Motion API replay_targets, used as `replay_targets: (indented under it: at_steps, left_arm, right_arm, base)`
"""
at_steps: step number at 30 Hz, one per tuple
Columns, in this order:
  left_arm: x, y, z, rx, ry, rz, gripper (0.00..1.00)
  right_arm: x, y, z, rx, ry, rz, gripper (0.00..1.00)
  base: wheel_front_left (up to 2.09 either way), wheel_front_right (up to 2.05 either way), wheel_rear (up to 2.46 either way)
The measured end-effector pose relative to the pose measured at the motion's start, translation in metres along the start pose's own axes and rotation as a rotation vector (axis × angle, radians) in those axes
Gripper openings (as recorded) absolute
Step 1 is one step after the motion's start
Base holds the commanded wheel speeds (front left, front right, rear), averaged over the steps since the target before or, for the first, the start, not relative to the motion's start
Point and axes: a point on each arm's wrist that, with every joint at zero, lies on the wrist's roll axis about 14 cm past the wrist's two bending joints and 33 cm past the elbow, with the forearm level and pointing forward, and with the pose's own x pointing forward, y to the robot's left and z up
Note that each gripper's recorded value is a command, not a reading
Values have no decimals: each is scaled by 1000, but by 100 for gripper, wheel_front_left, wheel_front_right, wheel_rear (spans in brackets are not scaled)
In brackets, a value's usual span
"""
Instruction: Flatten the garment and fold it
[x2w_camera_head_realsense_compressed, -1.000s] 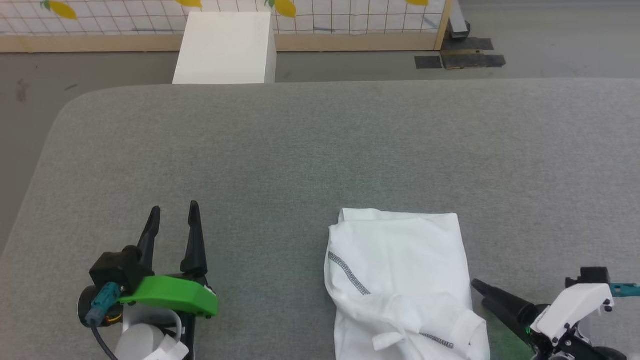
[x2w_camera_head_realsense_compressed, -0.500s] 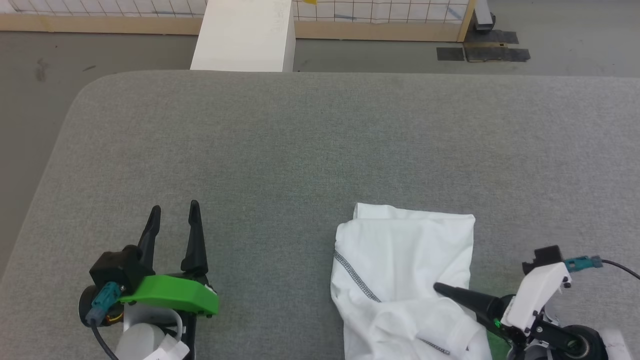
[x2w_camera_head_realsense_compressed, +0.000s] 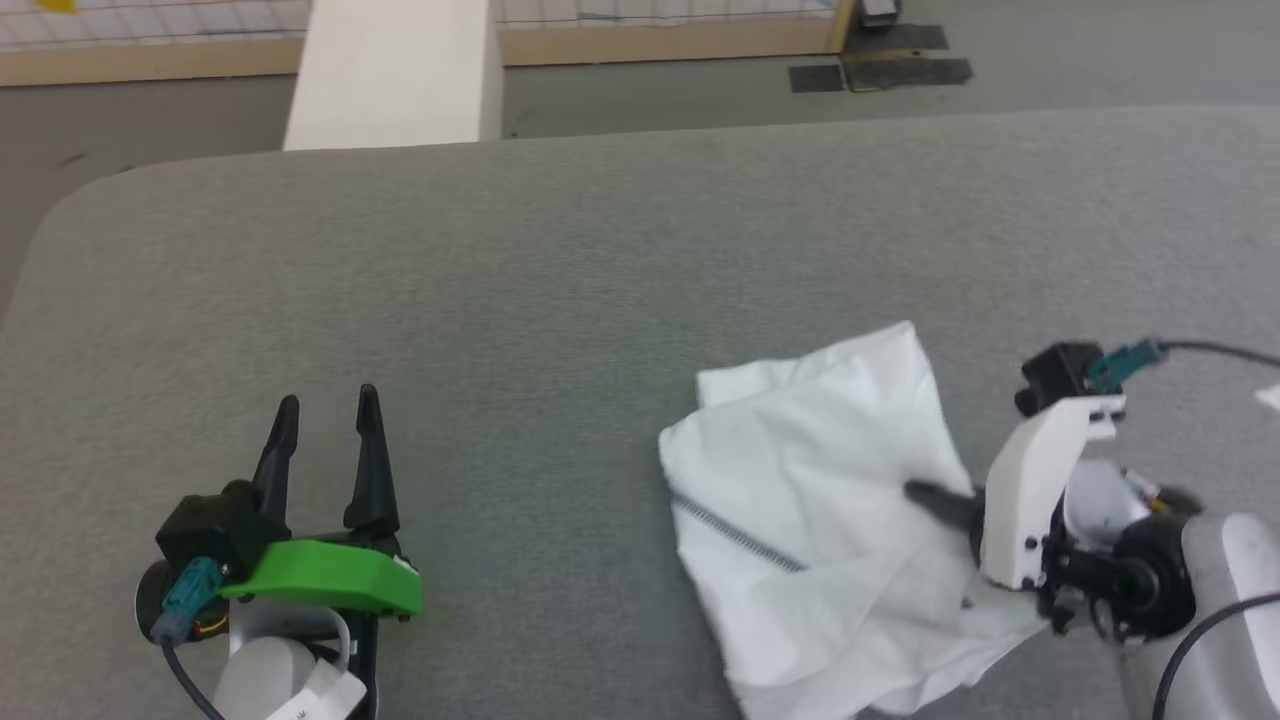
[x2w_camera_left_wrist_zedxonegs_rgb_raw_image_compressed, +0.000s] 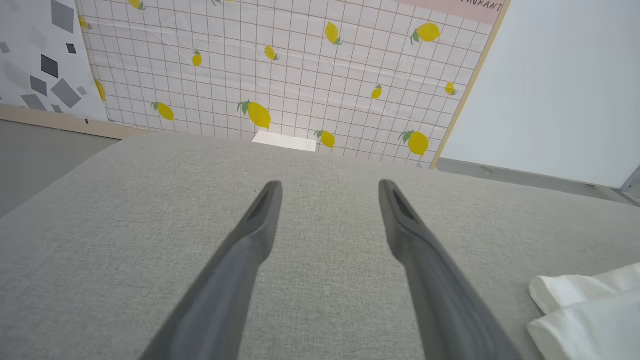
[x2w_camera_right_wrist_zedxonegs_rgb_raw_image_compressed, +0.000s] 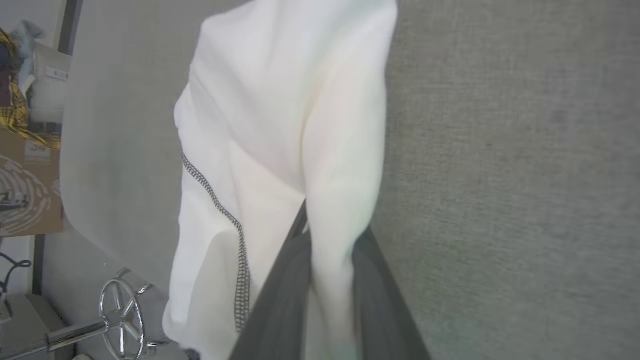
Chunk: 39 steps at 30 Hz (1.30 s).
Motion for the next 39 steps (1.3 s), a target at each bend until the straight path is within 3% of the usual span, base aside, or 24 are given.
replay_targets:
  at_steps: [8,17,30,39]
  left_arm:
    - [38,-52,-7,-19,-14,-154,100]
    - [76,-98,-34,-1,11,-316,100]
    - [104,-126,-92,-3,114,-426,100]
    - [111,-114,-109,13,141,-412,100]
  right_arm:
    - [-40,-78,38,-235,-55,-340,0]
    - [-96,-183,61,-288,-95,-697,0]
    - [-136,-272,99,-332,-84,-1037,0]
    - [-130,-296,100,-327,-73,-1124,2]
  base:
    - [0,0,0]
    - [0,0,0]
    - [0,0,0]
    - [0,0,0]
